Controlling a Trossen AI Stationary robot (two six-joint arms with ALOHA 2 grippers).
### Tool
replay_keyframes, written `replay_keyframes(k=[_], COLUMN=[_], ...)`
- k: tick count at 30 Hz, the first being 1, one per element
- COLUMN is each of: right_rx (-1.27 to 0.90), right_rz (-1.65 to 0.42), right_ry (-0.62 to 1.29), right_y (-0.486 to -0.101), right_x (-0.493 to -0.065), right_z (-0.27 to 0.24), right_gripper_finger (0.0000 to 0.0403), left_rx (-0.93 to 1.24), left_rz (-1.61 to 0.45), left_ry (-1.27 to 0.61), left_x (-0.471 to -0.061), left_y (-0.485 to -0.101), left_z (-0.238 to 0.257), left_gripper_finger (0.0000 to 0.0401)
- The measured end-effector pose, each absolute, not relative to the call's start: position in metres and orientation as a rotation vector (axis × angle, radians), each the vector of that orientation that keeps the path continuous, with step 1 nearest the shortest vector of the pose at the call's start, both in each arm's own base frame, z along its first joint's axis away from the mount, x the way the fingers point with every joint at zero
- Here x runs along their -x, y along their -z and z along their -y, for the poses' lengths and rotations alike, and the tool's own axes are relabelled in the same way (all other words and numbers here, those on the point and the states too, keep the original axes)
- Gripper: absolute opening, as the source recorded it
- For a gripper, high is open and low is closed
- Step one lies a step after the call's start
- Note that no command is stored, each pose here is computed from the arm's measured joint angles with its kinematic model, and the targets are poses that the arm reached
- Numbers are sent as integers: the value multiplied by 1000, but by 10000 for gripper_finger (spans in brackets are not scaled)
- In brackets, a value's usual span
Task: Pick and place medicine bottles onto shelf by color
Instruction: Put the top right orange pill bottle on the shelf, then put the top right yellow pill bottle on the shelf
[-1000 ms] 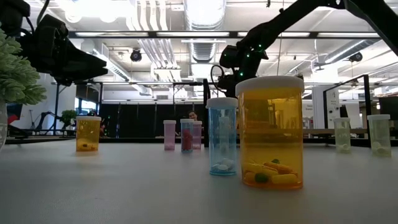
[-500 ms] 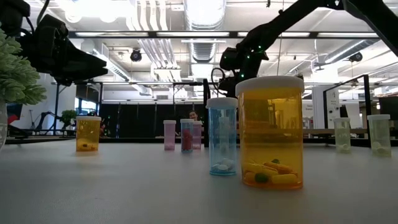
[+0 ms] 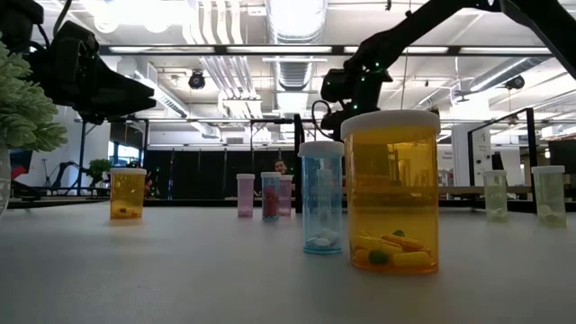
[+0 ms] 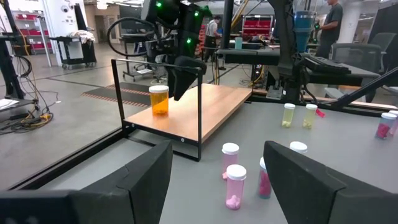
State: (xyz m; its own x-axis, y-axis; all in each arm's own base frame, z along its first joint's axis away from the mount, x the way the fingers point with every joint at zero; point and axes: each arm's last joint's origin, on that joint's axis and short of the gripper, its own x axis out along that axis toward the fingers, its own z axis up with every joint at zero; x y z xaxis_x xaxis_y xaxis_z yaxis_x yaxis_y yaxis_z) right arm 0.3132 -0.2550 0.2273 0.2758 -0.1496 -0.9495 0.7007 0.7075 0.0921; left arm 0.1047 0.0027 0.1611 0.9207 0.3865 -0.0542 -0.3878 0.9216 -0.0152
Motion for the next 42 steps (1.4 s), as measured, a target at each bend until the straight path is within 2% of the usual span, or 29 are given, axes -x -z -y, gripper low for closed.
replay_keyframes(k=[11, 21, 32, 42], right_rx=[-791, -922, -1070, -1104], right_rz=[-1281, -1179, -1092, -1089], right_ry=[727, 865, 1067, 1196], right_y=[-242, -249, -223, -203], right_x=[-291, -257, -223, -216], right_z=[223, 149, 45, 12], right_gripper_finger=[302, 302, 302, 302], left_rx=[26, 26, 26, 26], left_rz=[-51, -51, -50, -50], left_ry=[-398, -398, -398, -398], left_x=[-105, -105, -105, -105], left_y=[-161, -161, -161, -161], left_z=[-3, -3, -3, -3], left_gripper_finger=[238, 238, 238, 238])
